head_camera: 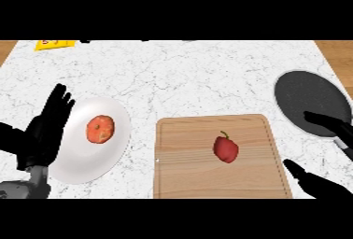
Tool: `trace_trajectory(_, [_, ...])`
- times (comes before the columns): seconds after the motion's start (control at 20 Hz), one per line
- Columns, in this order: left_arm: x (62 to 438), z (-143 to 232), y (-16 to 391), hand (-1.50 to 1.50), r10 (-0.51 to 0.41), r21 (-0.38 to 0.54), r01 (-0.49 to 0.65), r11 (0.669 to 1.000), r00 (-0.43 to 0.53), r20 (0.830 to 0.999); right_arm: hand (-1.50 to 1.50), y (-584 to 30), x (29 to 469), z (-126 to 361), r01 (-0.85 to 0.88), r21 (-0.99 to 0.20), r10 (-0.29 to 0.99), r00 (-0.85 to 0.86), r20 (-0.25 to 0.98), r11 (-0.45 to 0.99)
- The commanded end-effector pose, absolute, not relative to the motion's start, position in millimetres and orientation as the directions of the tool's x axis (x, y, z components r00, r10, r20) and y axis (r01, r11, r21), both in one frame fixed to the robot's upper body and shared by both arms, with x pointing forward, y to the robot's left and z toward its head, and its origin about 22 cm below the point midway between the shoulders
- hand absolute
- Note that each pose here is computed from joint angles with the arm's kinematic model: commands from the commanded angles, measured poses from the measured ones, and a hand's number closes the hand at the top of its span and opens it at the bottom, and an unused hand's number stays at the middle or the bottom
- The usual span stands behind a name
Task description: Pick the bell pepper from the cutting board and place it in the pan
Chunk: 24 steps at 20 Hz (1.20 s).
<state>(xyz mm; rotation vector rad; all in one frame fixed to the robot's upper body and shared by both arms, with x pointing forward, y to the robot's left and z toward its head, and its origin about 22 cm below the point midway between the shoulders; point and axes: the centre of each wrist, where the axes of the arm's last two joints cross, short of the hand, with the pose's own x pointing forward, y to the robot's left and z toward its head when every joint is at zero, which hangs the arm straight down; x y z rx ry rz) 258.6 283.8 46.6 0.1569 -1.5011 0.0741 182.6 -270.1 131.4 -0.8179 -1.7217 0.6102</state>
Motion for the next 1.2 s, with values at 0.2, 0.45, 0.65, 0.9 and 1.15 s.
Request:
trace_trajectory(0.2, [281.5, 65.4, 280.4, 0.00, -0.038, 0.042, -0.093, 0.995, 0.050, 0.998, -1.50, -235.5, 160.0, 188.8, 0.172, -0.896, 0.910, -0.142, 0.390, 0.410])
trace_trajectory(0.45, [270.8, 54.9, 258.2, 0.00, -0.039, 0.042, -0.062, 0.997, 0.045, 0.998, -1.50, -221.2, 181.3, 195.2, 0.034, -0.977, 0.978, -0.031, 0.209, 0.210])
trace_trajectory(0.65, [287.2, 60.4, 268.1, 0.00, -0.050, 0.052, -0.063, 0.997, 0.046, 0.998, -1.50, -202.7, 205.6, 197.4, -0.073, -0.993, 0.995, -0.007, 0.095, 0.094])
trace_trajectory(0.9, [281.8, 58.2, 261.7, 0.00, -0.041, 0.044, -0.056, 0.997, 0.049, 0.998, -1.50, -176.5, 223.2, 176.5, -0.310, -0.951, 1.000, 0.030, -0.010, 0.000])
trace_trajectory(1.15, [277.3, 64.9, 273.9, 0.00, -0.043, 0.047, -0.055, 0.997, 0.059, 0.997, -1.50, -166.8, 239.4, 160.9, -0.484, -0.875, 0.997, 0.045, -0.064, -0.035])
